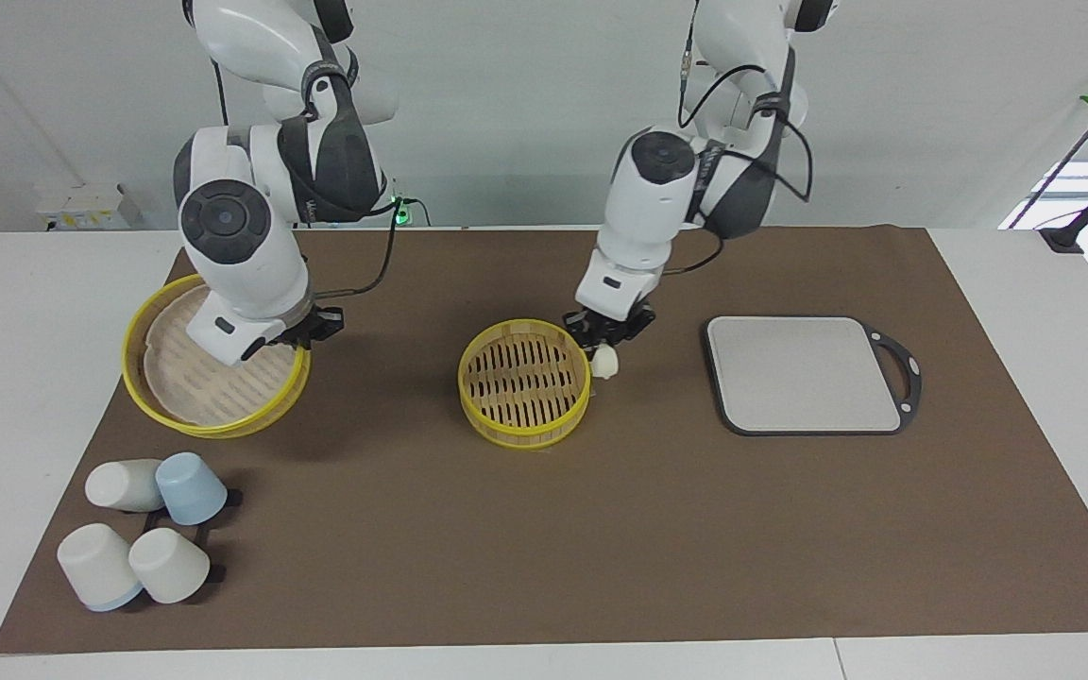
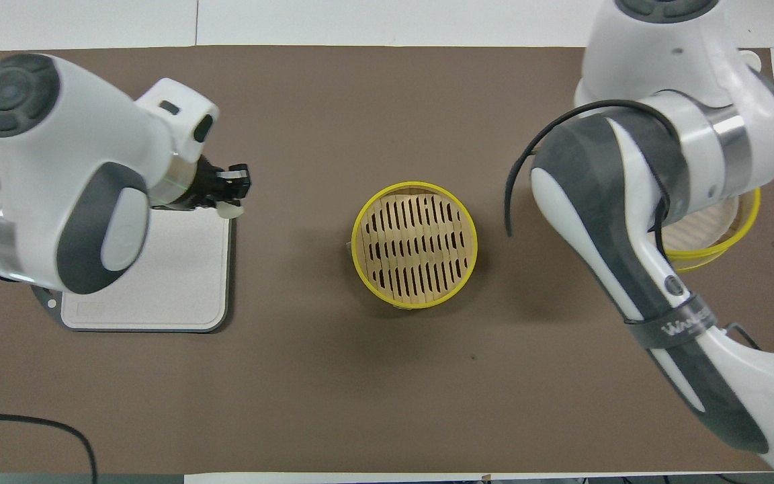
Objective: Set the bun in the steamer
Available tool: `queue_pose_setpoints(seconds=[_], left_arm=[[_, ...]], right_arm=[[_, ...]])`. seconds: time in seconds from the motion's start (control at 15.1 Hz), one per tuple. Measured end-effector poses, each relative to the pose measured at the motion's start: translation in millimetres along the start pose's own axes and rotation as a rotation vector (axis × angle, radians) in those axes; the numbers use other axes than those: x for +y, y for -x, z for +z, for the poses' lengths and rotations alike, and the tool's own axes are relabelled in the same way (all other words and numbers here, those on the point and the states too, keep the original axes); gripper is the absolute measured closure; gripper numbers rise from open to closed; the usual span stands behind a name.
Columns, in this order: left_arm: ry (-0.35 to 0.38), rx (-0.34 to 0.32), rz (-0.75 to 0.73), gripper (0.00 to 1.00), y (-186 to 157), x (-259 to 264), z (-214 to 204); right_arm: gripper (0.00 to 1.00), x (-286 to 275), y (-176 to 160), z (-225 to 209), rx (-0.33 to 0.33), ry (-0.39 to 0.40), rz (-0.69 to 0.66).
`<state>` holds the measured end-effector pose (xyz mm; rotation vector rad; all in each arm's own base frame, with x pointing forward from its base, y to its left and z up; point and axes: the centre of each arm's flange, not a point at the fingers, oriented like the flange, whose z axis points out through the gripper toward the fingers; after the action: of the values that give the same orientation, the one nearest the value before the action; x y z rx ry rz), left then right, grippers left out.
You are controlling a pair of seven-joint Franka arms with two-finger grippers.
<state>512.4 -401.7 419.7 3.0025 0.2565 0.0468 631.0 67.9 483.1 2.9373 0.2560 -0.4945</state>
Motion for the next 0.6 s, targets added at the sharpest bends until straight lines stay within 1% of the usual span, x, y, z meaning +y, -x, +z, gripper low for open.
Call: queue_pose_setpoints(seconds=[0.13, 0.2, 0.26, 0.4, 0.46, 0.6], left_arm=[[-0.013, -0.013, 0.013, 0.74, 35.2, 26.9, 52.7], [-0.017, -0.016, 0.017, 0.73, 44.3, 33.0, 71.3], [-0.018, -0.015, 0.017, 0.73, 47.7, 35.0, 83.9], [-0.014, -0.008, 0.006, 0.72, 46.2, 34.7, 94.5], [-0.014, -0.006, 0.0, 0.66, 45.3, 34.2, 94.5], [-0.016, -0.006, -0.009, 0.46, 43.7, 32.7, 93.4]], right_arm=[[0.91, -3.4, -0.7, 6.8, -0.011, 0.001, -0.011], [0.91, -6.0, -0.2, 7.8, -0.012, 0.002, -0.015], [0.91, -7.4, 0.9, 8.2, -0.012, 0.003, -0.018], [0.91, -7.4, 2.4, 7.9, -0.012, 0.003, -0.018], [0.91, -7.2, 3.0, 7.6, -0.012, 0.003, -0.017], [0.91, -8.4, 3.4, 6.7, -0.01, 0.004, -0.019]])
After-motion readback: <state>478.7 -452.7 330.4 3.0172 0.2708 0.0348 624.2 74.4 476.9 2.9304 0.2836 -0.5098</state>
